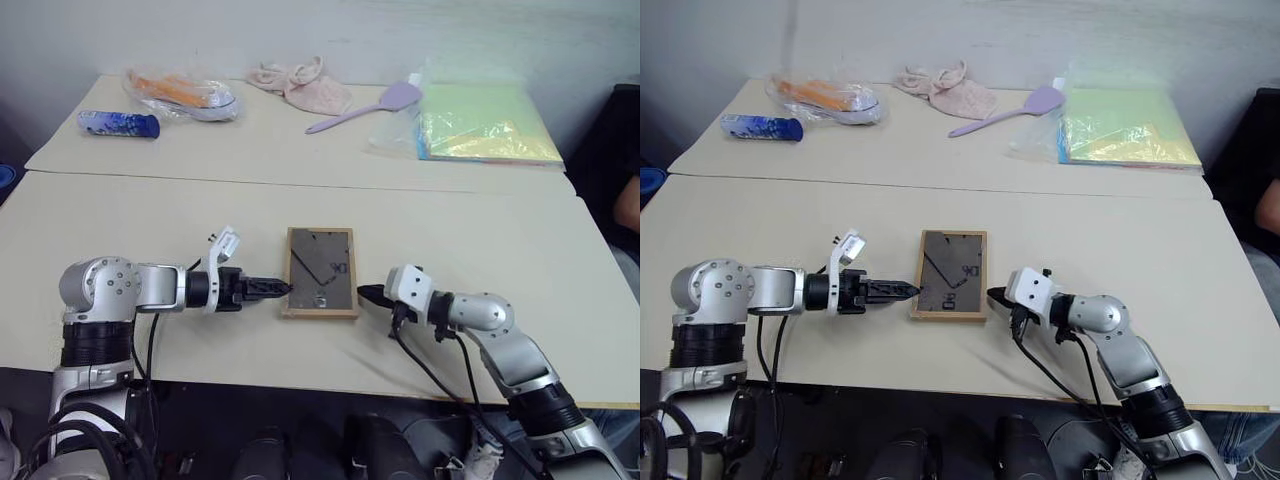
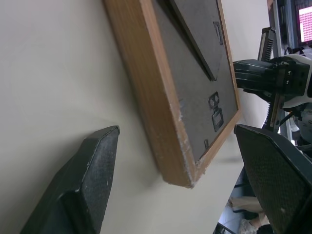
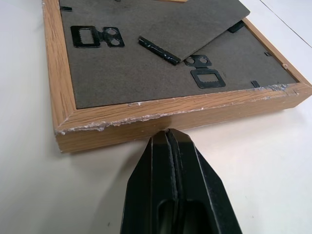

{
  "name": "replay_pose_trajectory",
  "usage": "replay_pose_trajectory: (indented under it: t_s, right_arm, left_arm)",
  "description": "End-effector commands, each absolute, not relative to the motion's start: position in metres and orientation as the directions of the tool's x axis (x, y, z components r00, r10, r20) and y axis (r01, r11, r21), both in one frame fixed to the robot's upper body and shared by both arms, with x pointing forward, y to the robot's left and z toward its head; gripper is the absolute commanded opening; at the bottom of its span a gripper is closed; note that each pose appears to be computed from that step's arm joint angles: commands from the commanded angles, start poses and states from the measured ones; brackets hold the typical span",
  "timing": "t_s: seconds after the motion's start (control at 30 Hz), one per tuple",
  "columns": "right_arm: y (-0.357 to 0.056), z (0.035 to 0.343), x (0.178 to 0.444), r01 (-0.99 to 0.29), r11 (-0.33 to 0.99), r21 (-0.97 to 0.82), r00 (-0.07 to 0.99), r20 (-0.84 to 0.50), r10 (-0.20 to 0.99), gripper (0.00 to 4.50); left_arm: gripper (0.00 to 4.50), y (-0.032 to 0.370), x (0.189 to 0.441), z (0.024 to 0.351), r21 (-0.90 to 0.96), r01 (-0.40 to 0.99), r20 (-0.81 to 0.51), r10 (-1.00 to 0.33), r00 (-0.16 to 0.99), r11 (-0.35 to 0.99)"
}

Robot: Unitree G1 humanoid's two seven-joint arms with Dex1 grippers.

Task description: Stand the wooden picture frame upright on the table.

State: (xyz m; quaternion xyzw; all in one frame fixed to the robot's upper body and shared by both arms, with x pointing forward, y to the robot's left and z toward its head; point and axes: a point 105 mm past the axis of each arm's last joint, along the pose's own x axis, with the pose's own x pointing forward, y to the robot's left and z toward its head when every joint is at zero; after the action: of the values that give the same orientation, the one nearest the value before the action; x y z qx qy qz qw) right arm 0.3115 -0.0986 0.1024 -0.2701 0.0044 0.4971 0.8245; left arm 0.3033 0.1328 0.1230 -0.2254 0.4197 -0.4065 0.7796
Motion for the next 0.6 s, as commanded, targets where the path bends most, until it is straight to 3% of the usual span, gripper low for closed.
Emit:
replay_pose_trajectory:
  t_s: [0.03, 0.23, 0.37, 0.53, 0.6]
  right_arm:
    - [-0.091, 0.113, 0.307, -0.815, 0.329, -0.476, 0.487, -0.255, 0.835, 0.0]
    - [-0.089, 0.113, 0.306, -0.813, 0.331, -0.479, 0.489, -0.251, 0.836, 0.0]
    - [-0.09, 0.113, 0.306, -0.81, 0.337, -0.48, 0.495, -0.249, 0.833, 0.0]
    - [-0.102, 0.113, 0.308, -0.812, 0.374, -0.448, 0.517, -0.254, 0.817, 0.0]
    - [-0.11, 0.122, 0.308, -0.816, 0.416, -0.403, 0.523, -0.207, 0.826, 0.17]
  left_arm:
    - [3.98, 0.112, 0.292, 0.105, -0.756, 0.392, -0.482, -0.851, 0.21, 0.525]
    - [3.98, 0.095, 0.292, 0.104, -0.815, 0.339, -0.43, -0.883, 0.19, 0.47]
    - [3.12, 0.097, 0.297, 0.104, -0.829, 0.3, -0.421, -0.88, 0.221, 0.472]
    - [1.55, 0.102, 0.305, 0.11, -0.842, 0.287, -0.378, -0.88, 0.288, 0.456]
    - [1.28, 0.105, 0.308, 0.117, -0.827, 0.328, -0.346, -0.873, 0.343, 0.457]
